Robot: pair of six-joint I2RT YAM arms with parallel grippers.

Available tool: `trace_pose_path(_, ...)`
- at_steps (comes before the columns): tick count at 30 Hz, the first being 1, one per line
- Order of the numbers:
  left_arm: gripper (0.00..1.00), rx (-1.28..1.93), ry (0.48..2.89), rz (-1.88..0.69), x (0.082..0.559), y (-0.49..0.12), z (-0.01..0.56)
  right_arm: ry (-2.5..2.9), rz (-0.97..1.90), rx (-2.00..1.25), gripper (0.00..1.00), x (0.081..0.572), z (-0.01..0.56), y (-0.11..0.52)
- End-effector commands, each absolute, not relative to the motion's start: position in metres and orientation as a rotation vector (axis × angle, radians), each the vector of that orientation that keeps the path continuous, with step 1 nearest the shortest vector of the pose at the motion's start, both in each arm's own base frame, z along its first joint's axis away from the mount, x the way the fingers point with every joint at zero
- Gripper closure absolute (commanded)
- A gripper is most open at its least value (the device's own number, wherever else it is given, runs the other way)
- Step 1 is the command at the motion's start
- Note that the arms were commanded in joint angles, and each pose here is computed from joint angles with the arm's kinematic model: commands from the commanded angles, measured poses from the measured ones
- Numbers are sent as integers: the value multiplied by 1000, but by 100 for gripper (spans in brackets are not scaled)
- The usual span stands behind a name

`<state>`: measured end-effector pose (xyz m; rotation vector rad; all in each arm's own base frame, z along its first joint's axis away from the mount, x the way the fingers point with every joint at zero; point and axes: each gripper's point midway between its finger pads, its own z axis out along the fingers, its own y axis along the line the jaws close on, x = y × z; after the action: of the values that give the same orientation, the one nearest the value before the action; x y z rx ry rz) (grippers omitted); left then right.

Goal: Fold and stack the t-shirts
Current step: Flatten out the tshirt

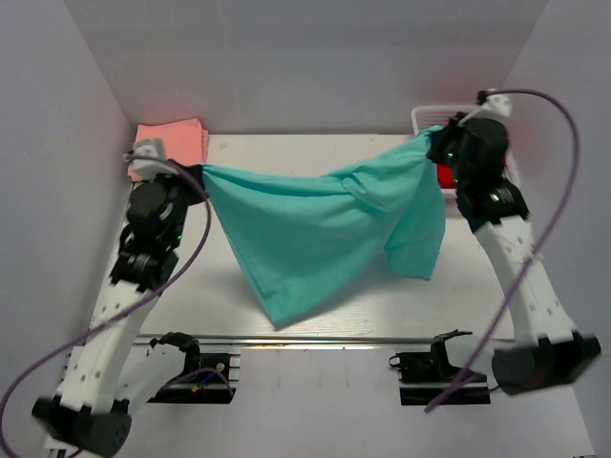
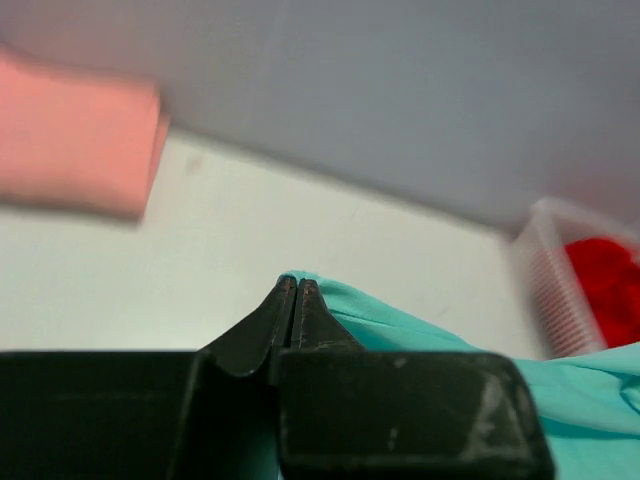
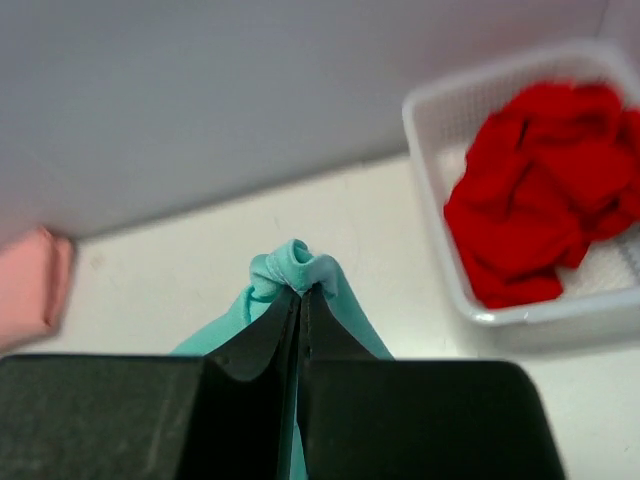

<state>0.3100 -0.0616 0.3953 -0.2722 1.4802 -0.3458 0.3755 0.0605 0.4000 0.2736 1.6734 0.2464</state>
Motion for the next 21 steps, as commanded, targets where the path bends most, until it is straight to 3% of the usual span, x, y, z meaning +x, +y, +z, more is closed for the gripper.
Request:
trace_pose_path(1, 100, -380, 1777, -201, 349, -59, 278, 1974, 277, 245, 100, 410, 293, 85)
trace_pose_path(5, 100, -400, 2012, -60, 374, -58, 182, 2181, 279, 184, 99, 453, 199, 106)
trace_pose_path(7, 100, -373, 2094, -67, 380, -67, 153, 2253, 296, 142, 86, 465, 176, 115)
trace_pose_path(9, 100, -346, 2160, -90, 383, -76, 127, 2354, 289, 90, 63, 471, 137, 122)
trace_pose_path(13, 100, -340, 2175, -96, 384, -78, 114, 2384, 298, 49, 38, 464, 130, 127)
trace_pose_path(21, 100, -278, 2199, -171, 380, -91, 99, 2462, 519, -2, 38, 393, 89, 146)
